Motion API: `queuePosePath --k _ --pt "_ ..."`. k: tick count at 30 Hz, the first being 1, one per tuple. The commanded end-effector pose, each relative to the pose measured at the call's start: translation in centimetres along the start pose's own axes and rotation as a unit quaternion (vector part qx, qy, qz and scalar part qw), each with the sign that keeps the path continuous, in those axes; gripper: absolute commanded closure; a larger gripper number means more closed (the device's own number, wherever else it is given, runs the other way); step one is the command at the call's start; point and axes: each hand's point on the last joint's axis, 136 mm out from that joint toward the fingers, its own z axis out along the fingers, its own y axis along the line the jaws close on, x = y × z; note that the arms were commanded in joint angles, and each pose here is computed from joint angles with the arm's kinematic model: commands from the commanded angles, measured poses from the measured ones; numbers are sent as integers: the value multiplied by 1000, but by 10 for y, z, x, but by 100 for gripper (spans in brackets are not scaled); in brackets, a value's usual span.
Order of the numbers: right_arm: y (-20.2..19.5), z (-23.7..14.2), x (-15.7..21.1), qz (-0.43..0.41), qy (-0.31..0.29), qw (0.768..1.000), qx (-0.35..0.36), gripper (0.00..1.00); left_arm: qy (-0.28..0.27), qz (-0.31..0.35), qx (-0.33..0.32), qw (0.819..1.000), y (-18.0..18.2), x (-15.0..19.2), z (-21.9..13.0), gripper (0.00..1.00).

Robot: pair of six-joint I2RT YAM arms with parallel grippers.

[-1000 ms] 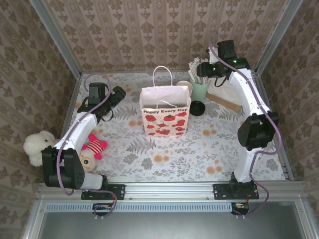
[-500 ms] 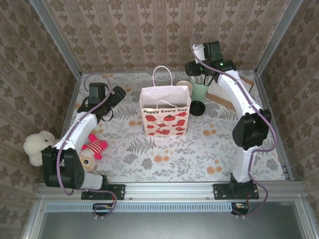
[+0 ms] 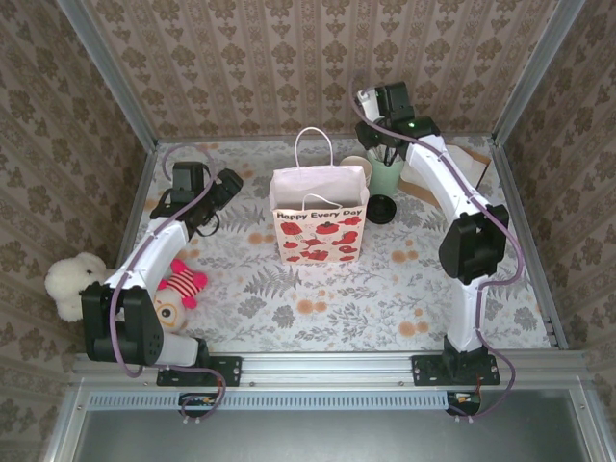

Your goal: Pack the takeout coffee

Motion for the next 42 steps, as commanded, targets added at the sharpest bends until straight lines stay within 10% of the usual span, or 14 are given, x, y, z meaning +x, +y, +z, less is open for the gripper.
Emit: queuePosePath --k 1,14,25,33,42 --pt "-10 -9 -21 -7 -29 999 32 87 -8 -5 13 1000 -3 -4 -4 0" --pt "-25 -103 -71 -3 -137 988 77 100 -30 6 65 997 -23 -11 -10 0" --pt "-33 -267 -97 32 -296 950 94 100 -68 84 205 973 -83 -33 -42 0" --pt "13 -370 -92 64 -395 914 -59 100 -65 162 336 926 -142 -29 -79 0" --pt "74 -367 -79 95 -388 879 -258 100 -96 173 421 885 -171 -27 -106 0"
